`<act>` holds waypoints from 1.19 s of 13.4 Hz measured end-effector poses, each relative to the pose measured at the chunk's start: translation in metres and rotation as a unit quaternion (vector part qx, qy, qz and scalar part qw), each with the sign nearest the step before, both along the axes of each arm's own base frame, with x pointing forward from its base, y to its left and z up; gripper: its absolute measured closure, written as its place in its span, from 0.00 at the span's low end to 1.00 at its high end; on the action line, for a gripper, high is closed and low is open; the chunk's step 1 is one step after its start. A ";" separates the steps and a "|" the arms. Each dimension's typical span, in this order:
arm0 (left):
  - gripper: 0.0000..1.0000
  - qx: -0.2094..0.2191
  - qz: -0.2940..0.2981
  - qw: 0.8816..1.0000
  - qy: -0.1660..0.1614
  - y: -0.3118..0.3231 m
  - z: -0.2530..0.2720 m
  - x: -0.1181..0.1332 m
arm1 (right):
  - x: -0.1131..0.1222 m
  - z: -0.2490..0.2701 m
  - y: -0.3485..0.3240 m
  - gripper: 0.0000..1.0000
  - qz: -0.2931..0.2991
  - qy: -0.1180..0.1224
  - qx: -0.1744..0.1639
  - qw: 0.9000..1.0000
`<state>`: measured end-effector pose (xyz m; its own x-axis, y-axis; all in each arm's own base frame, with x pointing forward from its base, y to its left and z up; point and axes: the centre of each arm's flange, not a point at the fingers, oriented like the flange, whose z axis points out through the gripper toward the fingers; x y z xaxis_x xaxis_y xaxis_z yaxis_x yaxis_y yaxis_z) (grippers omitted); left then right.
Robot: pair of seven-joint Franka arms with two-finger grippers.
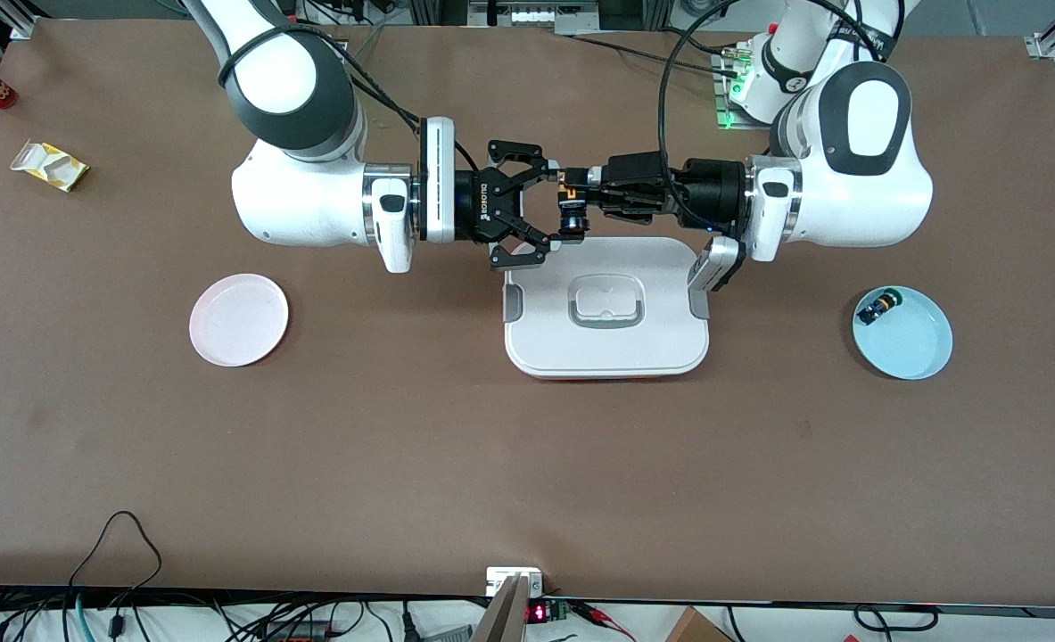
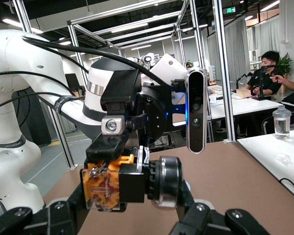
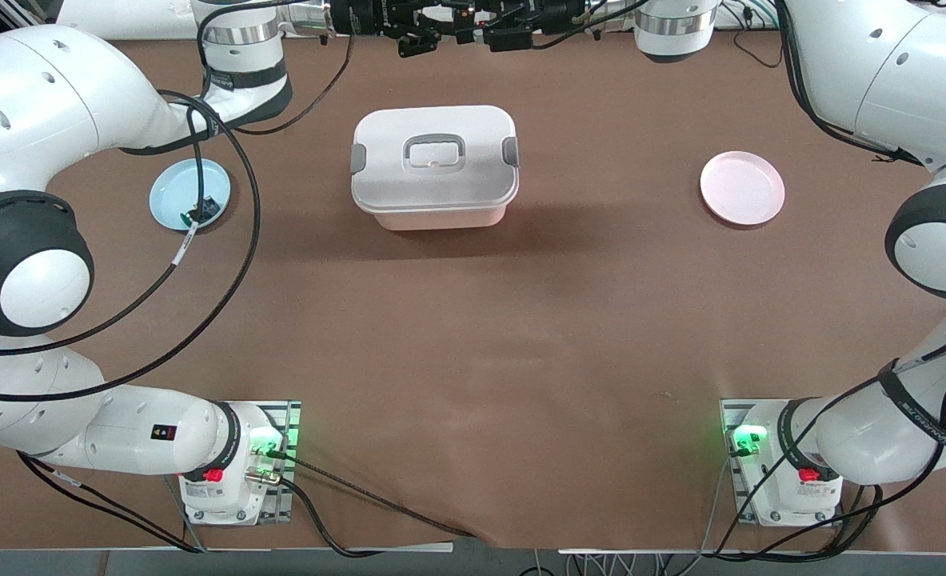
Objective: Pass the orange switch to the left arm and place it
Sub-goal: 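Carry the switch above the box toward the left gripper, which grasps it, then open the right gripper and withdraw it while the left gripper carries the switch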
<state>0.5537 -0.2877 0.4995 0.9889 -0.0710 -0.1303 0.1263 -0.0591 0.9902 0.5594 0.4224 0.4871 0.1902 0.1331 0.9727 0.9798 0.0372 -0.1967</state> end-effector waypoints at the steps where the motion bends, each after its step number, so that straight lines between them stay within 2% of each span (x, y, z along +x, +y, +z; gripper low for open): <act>1: 0.59 0.000 0.000 1.000 0.000 0.000 0.000 0.000 | 0.000 0.000 0.000 0.28 0.000 0.000 0.000 1.000; 5: 0.59 0.001 0.000 1.000 0.000 0.000 0.000 0.000 | 0.000 0.000 0.000 0.28 0.000 0.000 0.000 1.000; 6: 0.59 0.003 -0.002 1.000 -0.002 0.000 0.000 0.000 | 0.000 0.000 0.000 0.24 -0.002 0.002 0.003 1.000; 8: 0.59 0.009 -0.005 1.000 -0.007 0.000 -0.001 -0.001 | 0.001 0.001 0.000 0.02 -0.006 0.008 0.010 1.000; 12: 0.59 0.015 -0.007 1.000 -0.010 0.001 -0.002 -0.001 | 0.001 0.001 -0.001 0.00 -0.008 0.010 0.012 1.000; 14: 0.59 0.070 -0.037 0.996 -0.043 0.003 -0.008 -0.003 | 0.001 0.000 -0.001 0.00 -0.008 0.010 0.011 1.000; 16: 0.59 0.140 -0.084 0.982 -0.092 0.004 -0.005 0.002 | 0.002 -0.004 -0.003 0.00 -0.009 0.013 0.009 1.000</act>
